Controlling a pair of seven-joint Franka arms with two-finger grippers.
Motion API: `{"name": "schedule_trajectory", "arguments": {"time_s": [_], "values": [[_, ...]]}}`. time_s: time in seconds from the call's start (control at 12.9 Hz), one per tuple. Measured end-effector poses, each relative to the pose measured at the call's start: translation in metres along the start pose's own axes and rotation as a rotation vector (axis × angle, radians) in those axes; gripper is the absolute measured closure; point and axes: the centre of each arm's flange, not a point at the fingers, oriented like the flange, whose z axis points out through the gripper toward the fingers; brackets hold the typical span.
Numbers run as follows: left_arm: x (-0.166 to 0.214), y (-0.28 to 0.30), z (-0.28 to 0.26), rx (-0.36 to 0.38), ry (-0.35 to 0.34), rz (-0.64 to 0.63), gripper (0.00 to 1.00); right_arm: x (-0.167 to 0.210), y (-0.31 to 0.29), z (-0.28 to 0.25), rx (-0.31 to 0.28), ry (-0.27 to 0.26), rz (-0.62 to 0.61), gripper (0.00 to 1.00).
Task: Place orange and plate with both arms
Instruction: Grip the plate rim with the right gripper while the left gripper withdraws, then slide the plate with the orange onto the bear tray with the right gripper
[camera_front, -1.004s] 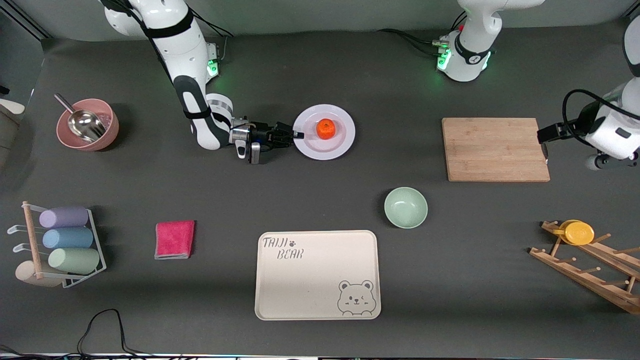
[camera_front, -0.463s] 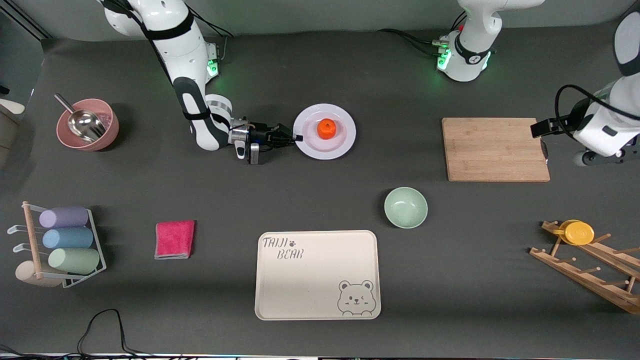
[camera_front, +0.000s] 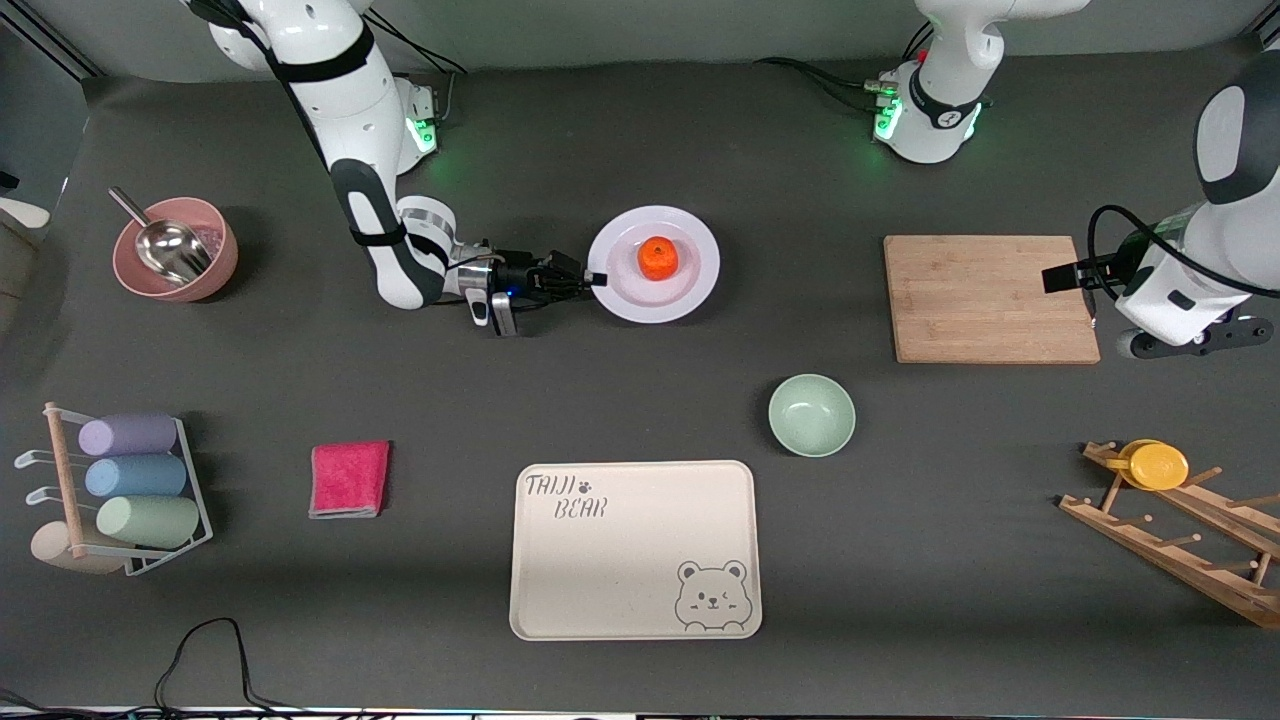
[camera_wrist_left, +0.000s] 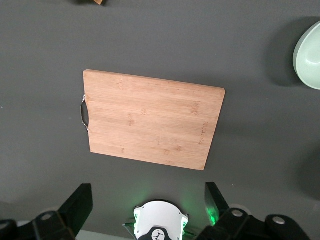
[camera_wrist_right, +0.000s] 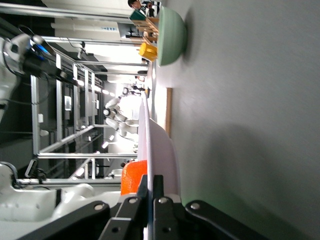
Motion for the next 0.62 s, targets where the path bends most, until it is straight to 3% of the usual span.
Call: {"name": "schedule_trajectory", "arguments": {"time_s": [0.15,0.31,0.62], "values": [[0.000,0.003,0.000,0.002,-0.001,0.006,0.00,0.019,-0.025,0.002,0.021,-0.005,0.020,0.96],[-0.001,0.010,0.000,0.007,-0.001,0.017,0.00,0.055,-0.050,-0.011,-0.020,-0.044,0.021,0.96],[0.001,0.014,0.003,0.011,-0.006,0.024,0.00,0.121,-0.093,-0.036,-0.054,-0.064,0.064,0.96]]}}
